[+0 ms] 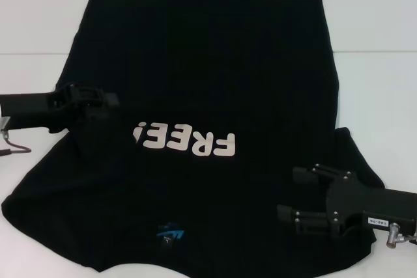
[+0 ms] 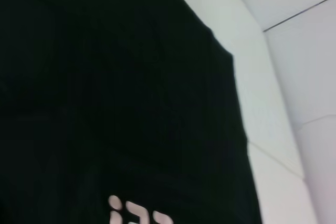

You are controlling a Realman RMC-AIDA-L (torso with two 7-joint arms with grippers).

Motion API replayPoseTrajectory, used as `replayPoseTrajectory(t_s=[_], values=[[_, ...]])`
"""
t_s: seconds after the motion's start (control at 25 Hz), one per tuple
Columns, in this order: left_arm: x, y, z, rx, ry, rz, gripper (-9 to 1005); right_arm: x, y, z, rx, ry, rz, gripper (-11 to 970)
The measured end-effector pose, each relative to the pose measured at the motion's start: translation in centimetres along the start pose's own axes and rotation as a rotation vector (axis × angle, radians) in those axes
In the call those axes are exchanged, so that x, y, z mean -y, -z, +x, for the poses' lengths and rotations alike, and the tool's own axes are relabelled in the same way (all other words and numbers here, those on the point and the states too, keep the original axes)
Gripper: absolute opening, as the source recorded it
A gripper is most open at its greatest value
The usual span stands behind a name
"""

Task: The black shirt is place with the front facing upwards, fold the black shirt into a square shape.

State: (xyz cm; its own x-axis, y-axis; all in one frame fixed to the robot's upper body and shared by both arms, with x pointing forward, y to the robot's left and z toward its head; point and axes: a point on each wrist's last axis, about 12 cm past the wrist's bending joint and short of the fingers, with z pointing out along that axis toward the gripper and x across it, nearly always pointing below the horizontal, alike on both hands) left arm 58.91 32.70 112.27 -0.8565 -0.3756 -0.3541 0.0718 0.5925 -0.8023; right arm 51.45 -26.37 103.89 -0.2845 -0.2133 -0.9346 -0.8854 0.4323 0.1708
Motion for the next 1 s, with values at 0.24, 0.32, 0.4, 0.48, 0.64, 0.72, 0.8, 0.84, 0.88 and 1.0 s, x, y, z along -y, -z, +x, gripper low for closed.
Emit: replayPoseTrajectory(t_s=[0.24, 0.32, 0.4, 0.48, 0.64, 0.72, 0.8, 0.84, 0.88, 1.0], values=[[-0.5, 1.3, 0.7, 0.033, -0.083, 0.072, 410, 0.0, 0.0, 0.0, 0.003, -0.002, 0.005, 922], [-0.3, 2.0, 1.4, 0.045, -0.206, 0.148, 488, 0.1, 0.1, 0.0, 0.005, -0.006, 0.007, 922], [-0.1, 2.6, 2.7, 0.065, -0.344, 0.231, 567, 0.1, 0.1, -0.1, 0.01, -0.011, 0.011, 922], [-0.2, 3.1, 4.3, 0.102, -0.503, 0.302, 642, 0.3, 0.2, -0.3, 0.035, -0.026, 0.027, 922], [-0.9, 3.8, 7.5, 0.163, -0.724, 0.343, 755, 0.6, 0.4, -0.5, 0.054, -0.068, 0.052, 922], [-1.2, 3.8, 9.1, 0.171, -0.834, 0.356, 756, 1.0, 0.7, -0.6, 0.053, -0.115, 0.075, 922], [-1.4, 4.1, 11.0, 0.191, -0.957, 0.383, 757, 1.6, 0.8, -0.8, 0.045, -0.167, 0.097, 922], [-1.5, 4.1, 11.6, 0.201, -0.991, 0.391, 757, 1.8, 0.9, -0.9, 0.039, -0.19, 0.105, 922], [-1.6, 4.2, 12.3, 0.209, -1.025, 0.393, 758, 1.9, 1.1, -1.1, 0.035, -0.207, 0.111, 922], [-1.8, 3.9, 13.3, 0.183, -1.042, 0.381, 759, 2.5, 2.0, -1.4, 0.028, -0.265, 0.139, 922]])
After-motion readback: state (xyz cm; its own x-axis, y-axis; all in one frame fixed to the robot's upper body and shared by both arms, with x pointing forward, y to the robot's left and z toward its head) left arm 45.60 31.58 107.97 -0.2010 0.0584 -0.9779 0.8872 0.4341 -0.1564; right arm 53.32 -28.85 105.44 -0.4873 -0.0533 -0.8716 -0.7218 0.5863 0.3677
